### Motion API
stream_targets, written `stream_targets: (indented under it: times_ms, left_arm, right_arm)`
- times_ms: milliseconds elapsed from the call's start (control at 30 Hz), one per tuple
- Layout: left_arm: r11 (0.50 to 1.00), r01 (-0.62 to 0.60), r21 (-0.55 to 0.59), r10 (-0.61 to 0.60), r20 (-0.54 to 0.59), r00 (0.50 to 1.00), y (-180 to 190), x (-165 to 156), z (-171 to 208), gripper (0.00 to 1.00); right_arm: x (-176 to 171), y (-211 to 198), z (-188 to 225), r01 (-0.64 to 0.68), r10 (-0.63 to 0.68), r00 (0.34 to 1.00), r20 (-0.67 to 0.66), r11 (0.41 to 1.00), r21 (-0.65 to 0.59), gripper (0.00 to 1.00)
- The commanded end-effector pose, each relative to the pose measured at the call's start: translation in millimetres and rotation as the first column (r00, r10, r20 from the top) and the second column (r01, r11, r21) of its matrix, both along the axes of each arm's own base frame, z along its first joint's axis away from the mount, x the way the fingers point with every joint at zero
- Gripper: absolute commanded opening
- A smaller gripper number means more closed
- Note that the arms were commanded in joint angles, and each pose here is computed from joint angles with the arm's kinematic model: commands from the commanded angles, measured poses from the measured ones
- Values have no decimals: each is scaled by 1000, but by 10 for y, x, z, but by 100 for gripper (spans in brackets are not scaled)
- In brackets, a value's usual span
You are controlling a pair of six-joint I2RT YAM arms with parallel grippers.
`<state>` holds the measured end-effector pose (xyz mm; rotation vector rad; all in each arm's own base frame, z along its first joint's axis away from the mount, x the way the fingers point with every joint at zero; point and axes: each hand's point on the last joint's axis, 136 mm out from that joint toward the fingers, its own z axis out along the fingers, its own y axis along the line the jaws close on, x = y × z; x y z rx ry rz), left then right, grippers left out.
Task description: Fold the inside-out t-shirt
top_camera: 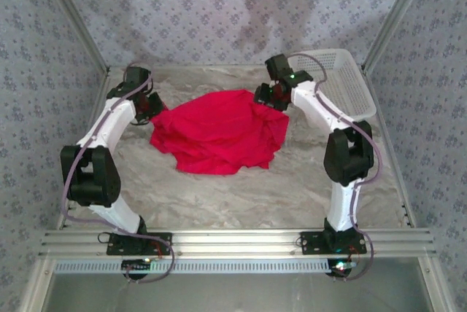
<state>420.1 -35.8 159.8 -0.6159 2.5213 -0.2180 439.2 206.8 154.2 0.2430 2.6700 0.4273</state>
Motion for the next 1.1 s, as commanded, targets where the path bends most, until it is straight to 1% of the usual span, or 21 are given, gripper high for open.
stream_targets:
  times_ms: [0, 67, 100, 233, 400, 500, 533, 567, 600, 633, 667, 700, 800, 900, 967, 1033, 1067]
  left_arm:
    - [999, 3, -34, -1, 70, 998, -37, 19, 188, 0]
    - [999, 5, -32, -3, 63, 998, -32, -9, 171, 0]
    - [999, 7, -32, -5, 65, 998, -33, -18, 179, 0]
    - [999, 13, -31, -11, 66, 998, -32, -54, 175, 0]
    - [999, 17, -39, -15, 55, 998, -46, -88, 136, 0]
    - [999, 16, -44, -13, 57, 998, -49, -103, 123, 0]
    - [999, 15, -44, -13, 53, 998, -47, -109, 114, 0]
    - [999, 17, -45, -15, 56, 998, -52, -105, 121, 0]
    - [999, 17, -44, -15, 50, 999, -49, -114, 107, 0]
    - [999, 19, -44, -17, 52, 998, -52, -113, 119, 0]
    - [999, 19, -42, -17, 50, 999, -49, -118, 120, 0]
    - [999, 18, -40, -16, 49, 999, -42, -122, 137, 0]
    - [1000, 3, -29, -1, 63, 998, 20, -141, 276, 0]
    - [999, -23, -34, 26, 101, 995, 144, -171, 551, 0]
    - [997, -41, -58, 50, 160, 986, 235, -184, 873, 0]
    - [995, -45, -85, 64, 236, 970, 290, -212, 1237, 0]
    - [995, -43, -95, 68, 282, 957, 307, -242, 1450, 0]
  right_arm:
    - [-111, 39, -145, -8, 8, 1000, 10, 1000, -27, 54]
    - [-119, 61, -343, -17, 16, 1000, -23, 1000, -15, 56]
    - [-88, 58, -420, 4, -4, 999, -36, 1000, -10, 56]
    - [78, 71, -602, 16, -17, 999, -35, 999, -37, 57]
    - [282, 62, -894, 51, -55, 996, -67, 997, -59, 57]
    - [492, 67, -942, 78, -80, 996, -41, 996, -34, 56]
    - [551, 75, -931, 83, -84, 996, -33, 996, -27, 54]
    - [595, 77, -952, 88, -89, 995, -34, 996, -27, 52]
    - [626, 83, -952, 91, -92, 995, -39, 995, -27, 38]
    - [673, 97, -938, 91, -92, 995, -35, 996, -22, 20]
    - [647, 88, -936, 91, -92, 994, -53, 995, -30, 7]
    - [648, 87, -886, 88, -89, 995, -51, 996, -31, 0]
    - [586, 92, -468, 64, -64, 998, -4, 998, -12, 0]
    - [460, 69, 225, 44, -47, 995, 85, 998, 34, 0]
    - [333, 14, 823, 39, -52, 983, 179, 996, 79, 0]
    - [193, -48, 1335, 29, -60, 962, 267, 992, 121, 0]
    - [102, -86, 1613, -1, -41, 944, 327, 992, 129, 0]
